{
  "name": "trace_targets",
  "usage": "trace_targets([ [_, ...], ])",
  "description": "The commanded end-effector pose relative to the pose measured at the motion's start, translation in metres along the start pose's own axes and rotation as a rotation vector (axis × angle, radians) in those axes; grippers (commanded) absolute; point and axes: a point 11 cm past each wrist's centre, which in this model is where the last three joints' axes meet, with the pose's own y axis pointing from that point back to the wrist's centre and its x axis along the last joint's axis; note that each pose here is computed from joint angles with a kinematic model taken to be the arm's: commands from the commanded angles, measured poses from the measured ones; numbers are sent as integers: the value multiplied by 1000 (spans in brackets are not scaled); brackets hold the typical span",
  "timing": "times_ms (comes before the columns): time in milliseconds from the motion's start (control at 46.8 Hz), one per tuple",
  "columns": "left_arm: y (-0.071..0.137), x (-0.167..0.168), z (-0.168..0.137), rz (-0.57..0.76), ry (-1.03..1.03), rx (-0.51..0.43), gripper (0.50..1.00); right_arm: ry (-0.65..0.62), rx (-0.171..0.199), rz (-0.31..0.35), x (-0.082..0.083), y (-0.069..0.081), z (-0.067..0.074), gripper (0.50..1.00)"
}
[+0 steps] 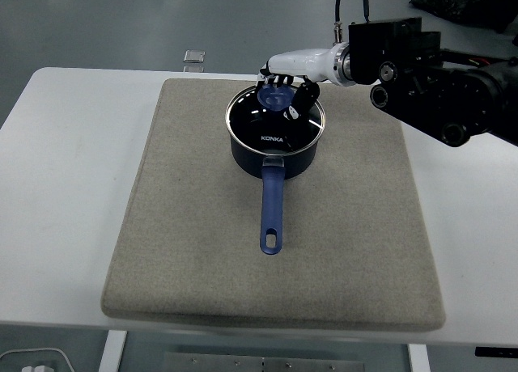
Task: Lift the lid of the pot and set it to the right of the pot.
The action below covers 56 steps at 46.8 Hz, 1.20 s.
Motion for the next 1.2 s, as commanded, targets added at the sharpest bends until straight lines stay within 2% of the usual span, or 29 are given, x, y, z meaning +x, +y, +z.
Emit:
trace_targets([
  [0,0,0,0,0,0,0,1000,-1,1,1,0,0,0,723],
  [192,0,0,0,0,0,0,1000,0,0,2,1,0,0,721],
  [321,0,0,0,0,0,0,1000,0,3,-2,1,0,-1,678],
  [470,0,0,0,0,0,0,1000,-1,3,-8,1,1,-1,609],
  [556,0,0,0,0,0,0,1000,0,5,-8,2,1,-2,543],
  [641,0,0,0,0,0,0,1000,0,5,-8,2,1,-2,500],
  [1026,0,0,0,0,0,0,1000,0,-2,-8,2,2,0,500],
  [1175,0,0,0,0,0,0,1000,10,-3,-13,8,4,-1,500],
])
